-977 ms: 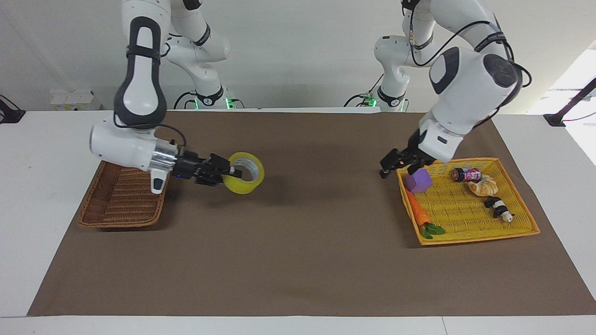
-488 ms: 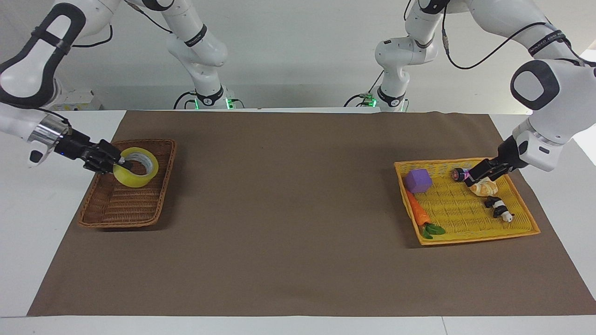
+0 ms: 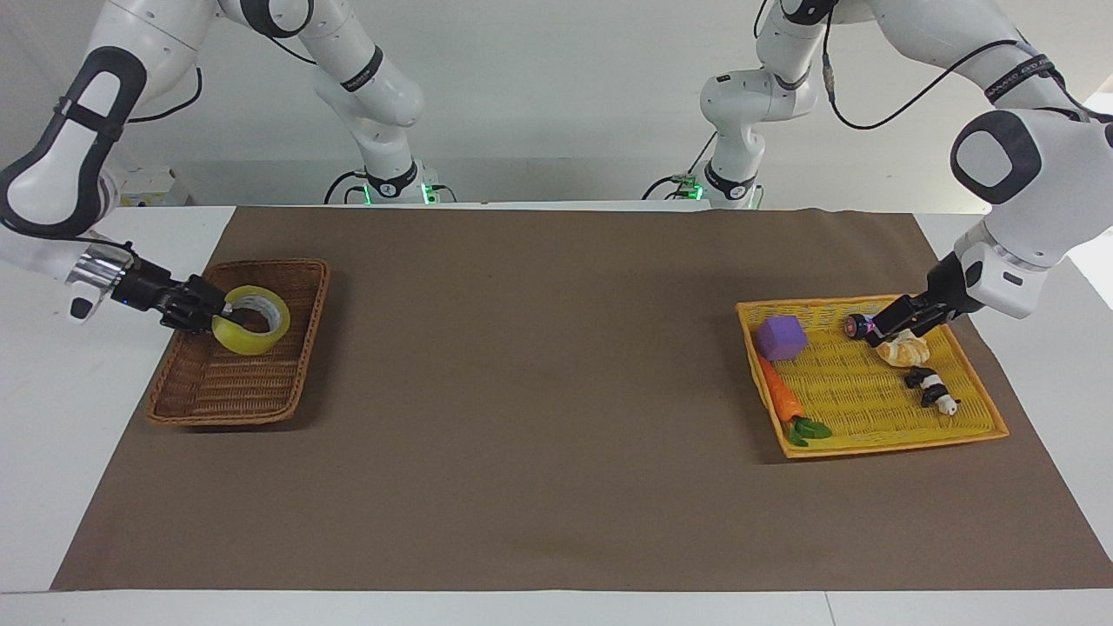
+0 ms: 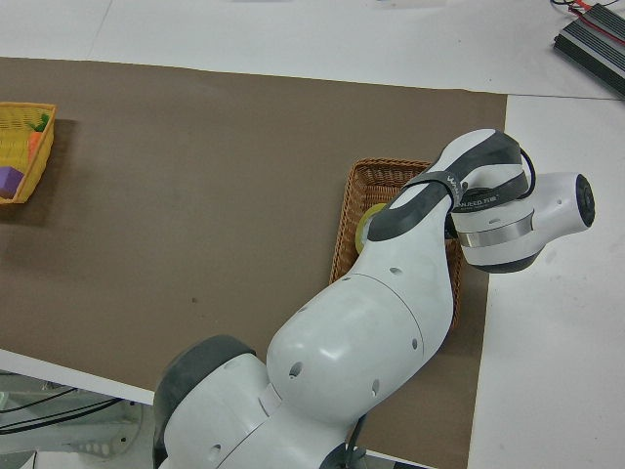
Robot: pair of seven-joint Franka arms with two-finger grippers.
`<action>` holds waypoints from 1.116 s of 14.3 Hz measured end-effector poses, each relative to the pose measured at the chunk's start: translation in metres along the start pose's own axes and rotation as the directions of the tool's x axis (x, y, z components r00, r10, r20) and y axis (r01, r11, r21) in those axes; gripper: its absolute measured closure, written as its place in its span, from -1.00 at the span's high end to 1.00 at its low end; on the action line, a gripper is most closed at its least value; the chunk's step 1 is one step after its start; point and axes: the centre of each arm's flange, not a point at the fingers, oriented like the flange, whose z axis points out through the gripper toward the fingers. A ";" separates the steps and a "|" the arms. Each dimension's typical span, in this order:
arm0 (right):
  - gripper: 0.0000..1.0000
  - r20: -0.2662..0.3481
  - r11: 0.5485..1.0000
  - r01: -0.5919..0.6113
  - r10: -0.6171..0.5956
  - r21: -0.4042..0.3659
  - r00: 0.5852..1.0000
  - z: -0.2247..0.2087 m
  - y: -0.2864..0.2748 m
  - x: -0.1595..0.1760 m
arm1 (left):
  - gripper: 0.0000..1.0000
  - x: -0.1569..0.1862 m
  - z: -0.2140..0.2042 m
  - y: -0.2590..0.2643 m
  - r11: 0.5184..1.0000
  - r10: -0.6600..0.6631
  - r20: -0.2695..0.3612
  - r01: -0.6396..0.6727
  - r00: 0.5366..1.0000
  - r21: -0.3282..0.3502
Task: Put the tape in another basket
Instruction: 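Lower the tape into the wicker basket and open the right gripper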
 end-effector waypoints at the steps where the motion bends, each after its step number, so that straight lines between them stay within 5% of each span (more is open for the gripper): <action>1: 0.06 0.004 1.000 0.002 -0.002 0.001 1.000 0.003 0.000 0.000 | 1.00 0.000 -0.001 0.000 1.000 0.000 -0.002 0.000 1.000 0.000; 4: 0.06 -0.003 1.000 0.013 -0.013 -0.012 1.000 0.010 0.007 -0.005 | 1.00 -0.007 -0.019 0.003 1.000 0.009 -0.024 -0.009 1.000 0.001; 7: 0.06 0.002 1.000 0.019 -0.019 -0.012 1.000 0.016 0.009 -0.007 | 1.00 -0.039 -0.064 0.015 0.995 0.062 -0.015 -0.060 0.998 0.084; 12: 0.99 0.027 0.993 0.080 -0.078 -0.082 0.997 0.009 -0.006 0.005 | 1.00 -0.087 -0.109 0.048 0.980 0.133 0.027 -0.135 0.991 0.144; 16: 1.00 0.127 0.926 0.247 -0.219 -0.285 0.967 -0.026 -0.055 0.030 | 1.00 -0.089 -0.110 0.052 0.979 0.139 0.036 -0.143 0.990 0.145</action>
